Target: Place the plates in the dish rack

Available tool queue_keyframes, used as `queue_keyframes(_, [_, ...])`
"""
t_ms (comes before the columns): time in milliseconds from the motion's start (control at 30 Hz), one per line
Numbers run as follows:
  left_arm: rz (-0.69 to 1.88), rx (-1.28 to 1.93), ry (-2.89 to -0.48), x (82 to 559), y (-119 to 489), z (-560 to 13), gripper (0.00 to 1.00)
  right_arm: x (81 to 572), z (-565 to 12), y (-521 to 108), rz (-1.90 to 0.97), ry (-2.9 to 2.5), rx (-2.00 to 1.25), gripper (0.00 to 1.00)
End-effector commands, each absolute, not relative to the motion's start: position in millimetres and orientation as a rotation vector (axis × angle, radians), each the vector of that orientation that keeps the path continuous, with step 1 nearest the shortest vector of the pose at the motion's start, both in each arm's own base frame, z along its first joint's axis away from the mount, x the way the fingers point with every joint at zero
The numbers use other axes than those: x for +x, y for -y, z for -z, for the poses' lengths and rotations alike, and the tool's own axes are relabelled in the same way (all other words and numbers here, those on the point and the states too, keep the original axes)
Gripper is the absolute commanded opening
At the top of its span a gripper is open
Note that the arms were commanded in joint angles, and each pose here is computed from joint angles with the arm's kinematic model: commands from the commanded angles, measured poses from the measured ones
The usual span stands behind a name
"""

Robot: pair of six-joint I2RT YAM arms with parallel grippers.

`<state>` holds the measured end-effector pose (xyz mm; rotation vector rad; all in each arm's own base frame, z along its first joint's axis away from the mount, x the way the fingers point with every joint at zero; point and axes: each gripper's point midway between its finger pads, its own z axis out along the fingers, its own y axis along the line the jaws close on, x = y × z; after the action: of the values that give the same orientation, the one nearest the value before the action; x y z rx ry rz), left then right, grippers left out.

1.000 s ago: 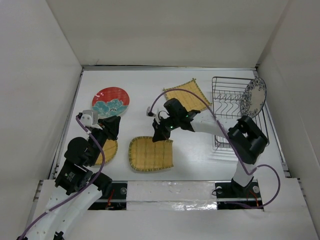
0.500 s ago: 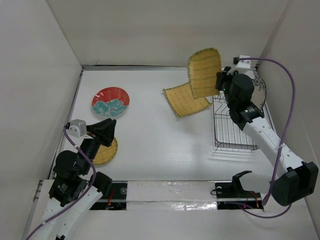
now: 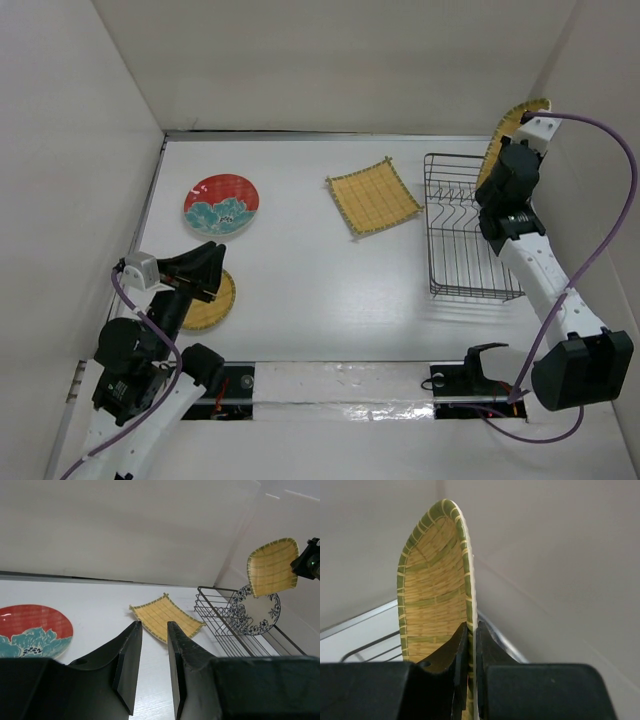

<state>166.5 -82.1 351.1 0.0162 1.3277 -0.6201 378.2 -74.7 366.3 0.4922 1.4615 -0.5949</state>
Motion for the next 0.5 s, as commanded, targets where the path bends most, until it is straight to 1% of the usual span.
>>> queue_keyframes(0, [0.654,0.012,-1.268,158.6,80.7,-364.6,0.24,368.2,-404.9,96.3,0.686,-1.326,0.516,0.0])
queue_keyframes(133, [0.654,0.0,-1.258,156.2,77.5,-366.5,0.25,387.5,-395.4,93.7,0.761,-1.355,0.33,0.0])
queue_keyframes(167, [0.658,0.003,-1.264,156.1,78.3,-365.4,0.25,392.1,-382.8,94.7,0.811,-1.39,0.288,0.0])
queue_keyframes(300, [0.655,-0.003,-1.27,157.8,78.4,-364.3,0.25,402.4,-364.7,96.6,0.833,-1.45,0.265,0.0])
queue_keyframes(467, [0.662,0.002,-1.27,156.9,79.3,-364.5,0.25,407.6,-328.7,103.0,0.848,-1.548,0.206,0.0])
